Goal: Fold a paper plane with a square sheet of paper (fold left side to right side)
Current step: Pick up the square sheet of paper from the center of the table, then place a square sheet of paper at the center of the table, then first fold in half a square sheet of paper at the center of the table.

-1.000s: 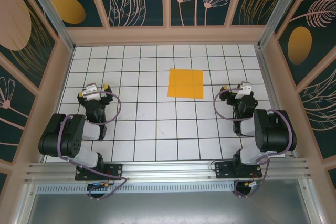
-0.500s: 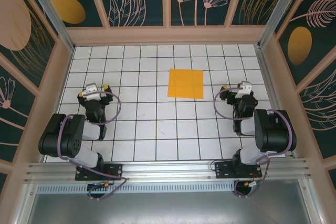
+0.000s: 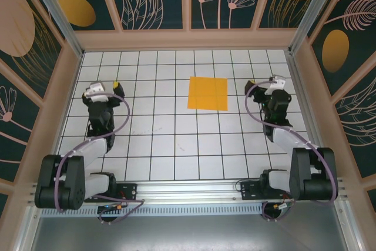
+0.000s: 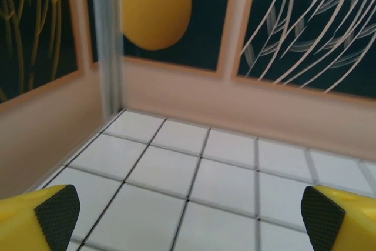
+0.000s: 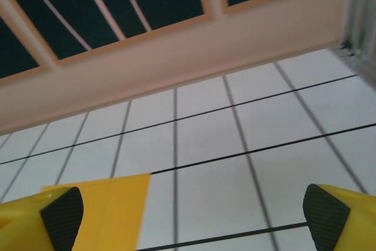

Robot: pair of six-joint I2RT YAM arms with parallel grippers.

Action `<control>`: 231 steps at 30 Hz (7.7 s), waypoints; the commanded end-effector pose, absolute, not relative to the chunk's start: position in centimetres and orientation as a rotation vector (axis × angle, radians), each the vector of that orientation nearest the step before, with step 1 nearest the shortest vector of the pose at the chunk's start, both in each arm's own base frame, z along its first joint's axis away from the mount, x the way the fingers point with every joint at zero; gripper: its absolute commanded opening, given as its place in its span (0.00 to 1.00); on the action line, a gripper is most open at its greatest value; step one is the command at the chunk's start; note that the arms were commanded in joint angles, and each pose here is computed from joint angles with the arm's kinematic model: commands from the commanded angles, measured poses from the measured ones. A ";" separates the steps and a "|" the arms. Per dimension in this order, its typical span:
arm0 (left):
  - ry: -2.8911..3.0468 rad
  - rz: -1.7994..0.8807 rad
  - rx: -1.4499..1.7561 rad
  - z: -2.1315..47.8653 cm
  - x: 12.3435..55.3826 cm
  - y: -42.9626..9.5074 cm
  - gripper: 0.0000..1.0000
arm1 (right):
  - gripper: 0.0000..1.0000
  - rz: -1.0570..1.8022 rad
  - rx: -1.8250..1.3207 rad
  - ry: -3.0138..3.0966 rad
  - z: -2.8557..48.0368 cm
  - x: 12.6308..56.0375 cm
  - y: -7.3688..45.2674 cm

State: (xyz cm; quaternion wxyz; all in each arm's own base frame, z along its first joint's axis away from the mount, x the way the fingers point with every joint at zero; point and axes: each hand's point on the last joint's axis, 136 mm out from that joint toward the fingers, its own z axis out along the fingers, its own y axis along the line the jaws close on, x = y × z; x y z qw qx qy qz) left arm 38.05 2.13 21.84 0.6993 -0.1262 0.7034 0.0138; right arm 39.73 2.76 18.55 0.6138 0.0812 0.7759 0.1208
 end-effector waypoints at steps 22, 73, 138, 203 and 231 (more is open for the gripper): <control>2.227 -0.545 0.344 11.3 43.7 -31.5 0.95 | 0.83 0.461 0.297 2.386 5.7 51.6 15.1; 2.486 -0.655 0.530 2.4 39.9 -37.1 0.92 | 0.64 0.650 0.009 2.656 2.6 42.9 21.5; 1.695 -1.324 0.767 33.0 29.2 -28.2 0.03 | 0.41 1.317 -0.764 1.640 33.1 27.8 25.1; 2.490 -1.312 0.190 9.2 35.7 -29.0 0.47 | 0.59 0.896 0.000 2.712 1.6 36.5 25.4; 2.498 -1.420 0.218 8.3 36.2 -32.5 0.51 | 0.52 1.472 0.054 2.367 10.0 38.2 28.2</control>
